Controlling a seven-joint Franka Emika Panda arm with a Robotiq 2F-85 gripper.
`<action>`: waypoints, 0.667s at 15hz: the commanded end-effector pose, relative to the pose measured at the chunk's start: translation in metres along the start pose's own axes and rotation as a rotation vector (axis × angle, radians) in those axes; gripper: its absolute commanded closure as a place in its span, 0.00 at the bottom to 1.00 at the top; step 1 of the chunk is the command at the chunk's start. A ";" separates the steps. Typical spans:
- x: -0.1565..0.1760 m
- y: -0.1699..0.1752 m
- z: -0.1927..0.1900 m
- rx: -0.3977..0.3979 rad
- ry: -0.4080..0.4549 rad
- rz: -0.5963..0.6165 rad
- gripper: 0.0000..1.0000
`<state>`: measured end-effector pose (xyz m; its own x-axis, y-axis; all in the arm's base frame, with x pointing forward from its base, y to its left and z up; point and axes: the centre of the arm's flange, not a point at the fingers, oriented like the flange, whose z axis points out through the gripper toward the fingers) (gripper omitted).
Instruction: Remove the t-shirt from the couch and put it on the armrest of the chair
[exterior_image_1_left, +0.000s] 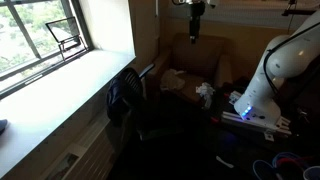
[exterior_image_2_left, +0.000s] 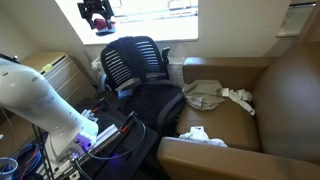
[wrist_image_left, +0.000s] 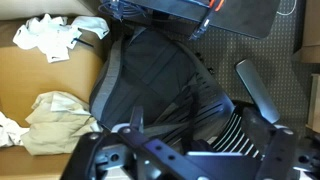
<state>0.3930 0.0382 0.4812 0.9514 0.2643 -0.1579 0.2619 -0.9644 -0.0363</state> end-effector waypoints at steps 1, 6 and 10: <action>0.000 0.000 0.000 0.000 0.000 0.000 0.00; -0.035 0.089 0.028 -0.276 0.098 0.048 0.00; -0.084 0.189 0.015 -0.402 0.186 0.175 0.00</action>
<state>0.3829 -0.0978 0.4660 0.9719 0.2296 -0.0521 0.2331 -0.9075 0.3494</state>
